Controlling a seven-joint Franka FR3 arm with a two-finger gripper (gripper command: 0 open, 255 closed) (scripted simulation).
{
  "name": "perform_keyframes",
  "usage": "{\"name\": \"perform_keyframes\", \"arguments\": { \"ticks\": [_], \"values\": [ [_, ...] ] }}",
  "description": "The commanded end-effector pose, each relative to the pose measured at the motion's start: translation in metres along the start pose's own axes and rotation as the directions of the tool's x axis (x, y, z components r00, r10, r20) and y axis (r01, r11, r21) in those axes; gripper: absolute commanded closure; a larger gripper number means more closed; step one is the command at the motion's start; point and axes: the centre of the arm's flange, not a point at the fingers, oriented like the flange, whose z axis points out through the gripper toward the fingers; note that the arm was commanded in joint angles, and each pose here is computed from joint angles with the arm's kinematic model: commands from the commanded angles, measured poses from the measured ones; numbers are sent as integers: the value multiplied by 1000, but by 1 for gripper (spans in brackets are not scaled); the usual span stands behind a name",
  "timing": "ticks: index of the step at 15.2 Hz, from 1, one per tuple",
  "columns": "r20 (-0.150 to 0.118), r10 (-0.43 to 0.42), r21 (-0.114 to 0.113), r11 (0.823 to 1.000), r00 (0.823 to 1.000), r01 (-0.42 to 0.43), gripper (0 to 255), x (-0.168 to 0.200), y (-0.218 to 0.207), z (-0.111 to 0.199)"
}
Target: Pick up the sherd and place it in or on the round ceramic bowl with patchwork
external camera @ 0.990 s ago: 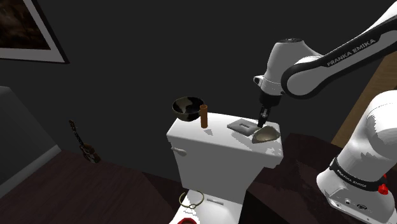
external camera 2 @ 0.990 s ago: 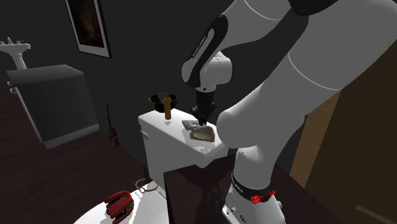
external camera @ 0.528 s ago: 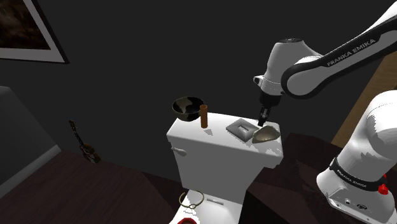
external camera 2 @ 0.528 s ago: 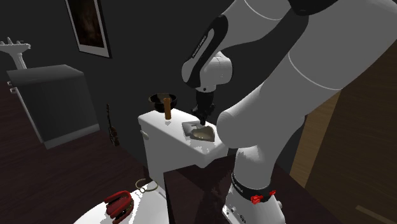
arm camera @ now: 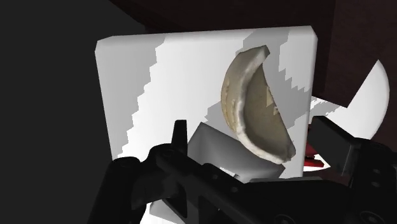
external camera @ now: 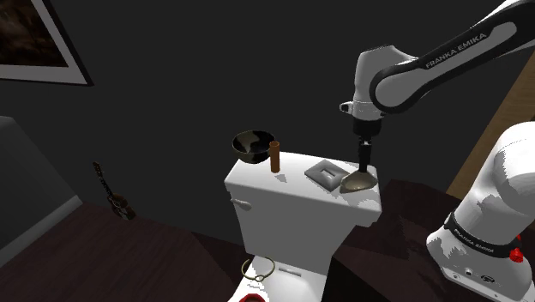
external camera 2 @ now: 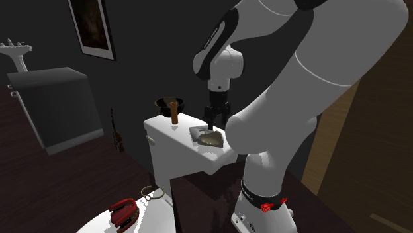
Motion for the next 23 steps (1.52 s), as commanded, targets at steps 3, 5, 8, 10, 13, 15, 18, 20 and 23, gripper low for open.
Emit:
{"name": "perform_keyframes", "arguments": {
  "ticks": [3,5,8,10,13,15,18,20,23],
  "values": [
    [4,-3,3,1000,1000,3,0,0,0,20],
    [4,-3,3,1000,1000,3,0,0,0,23],
    [4,-3,3,1000,1000,3,0,0,0,23],
    [4,-3,3,1000,1000,3,0,0,0,23],
    [4,-3,3,1000,1000,3,255,0,0,23],
    [4,-3,3,1000,1000,3,255,0,0,23],
    [4,-3,3,1000,1000,3,255,0,0,23],
    [4,-3,3,1000,1000,3,255,0,0,23],
    [4,-3,3,1000,1000,3,255,-1,-1,18]
  ]
}}
